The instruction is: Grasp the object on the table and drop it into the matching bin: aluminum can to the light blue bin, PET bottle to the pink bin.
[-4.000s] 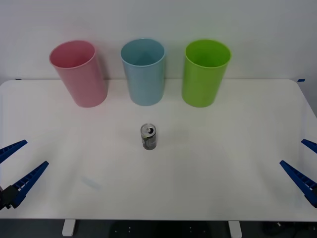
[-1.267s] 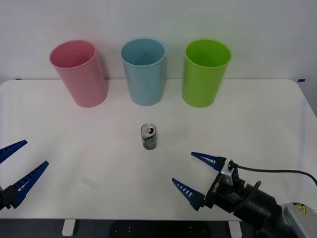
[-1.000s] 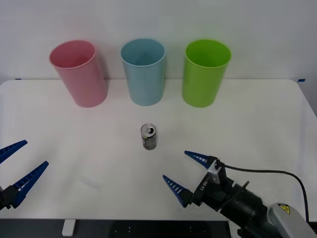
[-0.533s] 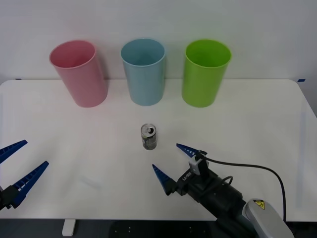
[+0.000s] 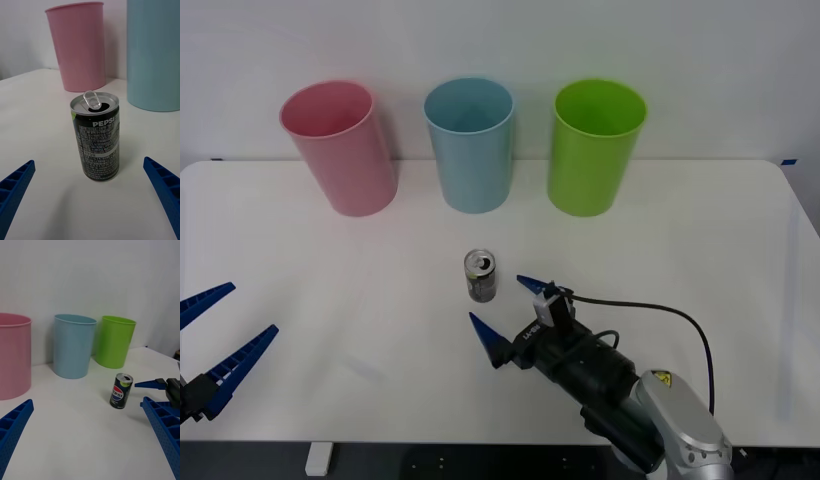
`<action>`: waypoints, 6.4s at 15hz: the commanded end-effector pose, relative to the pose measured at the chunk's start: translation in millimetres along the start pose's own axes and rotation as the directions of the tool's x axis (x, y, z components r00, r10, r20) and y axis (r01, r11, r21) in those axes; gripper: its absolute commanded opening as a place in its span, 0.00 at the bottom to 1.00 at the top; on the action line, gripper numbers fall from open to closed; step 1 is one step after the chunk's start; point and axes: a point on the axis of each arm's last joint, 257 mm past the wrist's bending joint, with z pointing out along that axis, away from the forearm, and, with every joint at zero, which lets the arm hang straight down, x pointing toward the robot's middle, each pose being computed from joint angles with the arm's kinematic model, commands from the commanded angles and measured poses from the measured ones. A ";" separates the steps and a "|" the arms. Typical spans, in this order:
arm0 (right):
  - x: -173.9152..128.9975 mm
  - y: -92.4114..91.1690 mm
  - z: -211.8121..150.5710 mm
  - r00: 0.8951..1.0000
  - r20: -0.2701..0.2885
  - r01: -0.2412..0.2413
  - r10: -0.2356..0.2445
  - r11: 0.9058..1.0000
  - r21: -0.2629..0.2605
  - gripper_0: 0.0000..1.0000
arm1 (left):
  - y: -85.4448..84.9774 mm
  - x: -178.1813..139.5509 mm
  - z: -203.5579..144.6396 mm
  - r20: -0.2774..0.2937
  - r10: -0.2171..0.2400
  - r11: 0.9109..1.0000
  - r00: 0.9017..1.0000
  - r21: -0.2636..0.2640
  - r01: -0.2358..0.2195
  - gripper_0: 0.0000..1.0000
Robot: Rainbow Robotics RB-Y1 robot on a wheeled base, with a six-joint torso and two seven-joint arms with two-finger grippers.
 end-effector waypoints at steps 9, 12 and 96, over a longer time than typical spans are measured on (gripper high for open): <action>5.0 -23.9 42.2 0.998 -0.055 0.025 -0.022 0.998 0.054 1.00 | 0.0 0.0 0.0 0.000 0.000 1.000 1.000 0.000 0.000 1.00; 4.1 -24.7 44.4 0.998 -0.057 0.032 -0.029 0.998 0.056 1.00 | 0.0 0.0 0.0 0.000 0.000 1.000 1.000 0.000 0.000 1.00; -306.6 -106.9 176.4 0.974 0.201 -0.120 0.103 0.990 0.072 0.00 | 0.0 0.0 0.0 0.000 0.000 1.000 1.000 0.000 0.000 1.00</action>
